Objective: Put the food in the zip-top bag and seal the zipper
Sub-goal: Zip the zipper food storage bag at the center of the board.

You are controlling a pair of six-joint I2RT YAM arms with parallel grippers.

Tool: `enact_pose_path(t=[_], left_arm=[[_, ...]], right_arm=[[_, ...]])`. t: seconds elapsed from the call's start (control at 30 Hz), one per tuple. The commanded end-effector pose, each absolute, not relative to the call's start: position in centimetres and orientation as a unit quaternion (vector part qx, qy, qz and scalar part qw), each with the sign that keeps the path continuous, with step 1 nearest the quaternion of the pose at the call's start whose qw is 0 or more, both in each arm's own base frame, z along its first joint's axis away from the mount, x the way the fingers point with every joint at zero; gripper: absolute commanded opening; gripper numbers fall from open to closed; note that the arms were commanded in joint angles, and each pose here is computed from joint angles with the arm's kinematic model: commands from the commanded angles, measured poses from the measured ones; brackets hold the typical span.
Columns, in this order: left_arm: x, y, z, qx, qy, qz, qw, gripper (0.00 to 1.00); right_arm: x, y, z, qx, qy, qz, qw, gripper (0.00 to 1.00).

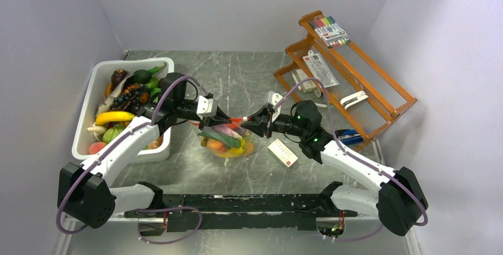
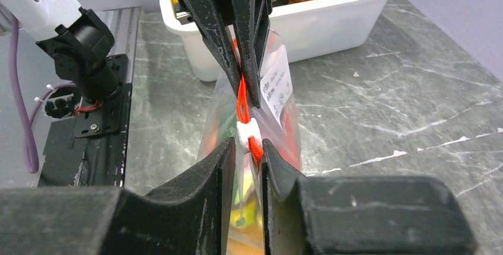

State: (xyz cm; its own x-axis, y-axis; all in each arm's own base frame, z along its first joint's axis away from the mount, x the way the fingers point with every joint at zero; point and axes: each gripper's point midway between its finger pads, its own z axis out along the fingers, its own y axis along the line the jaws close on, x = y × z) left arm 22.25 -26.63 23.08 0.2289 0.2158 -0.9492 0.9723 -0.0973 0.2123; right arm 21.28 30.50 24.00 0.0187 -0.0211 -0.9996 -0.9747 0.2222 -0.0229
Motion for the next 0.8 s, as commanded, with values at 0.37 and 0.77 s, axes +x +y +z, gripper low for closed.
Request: enact_pose_path(t=[0.37, 0.77], left_arm=[[21.5, -26.9, 25.2, 0.629, 0.428, -0.398, 0.513, 0.07], [20.8, -27.4, 29.2, 0.606, 0.434, -0.425, 0.514, 0.53]], right_arm=[[20.8, 30.3, 23.8, -0.448, 0.534, 0.444, 0.564, 0.12], [19.6, 30.6, 24.8, -0.481, 0.501, 0.455, 0.557, 0.00]])
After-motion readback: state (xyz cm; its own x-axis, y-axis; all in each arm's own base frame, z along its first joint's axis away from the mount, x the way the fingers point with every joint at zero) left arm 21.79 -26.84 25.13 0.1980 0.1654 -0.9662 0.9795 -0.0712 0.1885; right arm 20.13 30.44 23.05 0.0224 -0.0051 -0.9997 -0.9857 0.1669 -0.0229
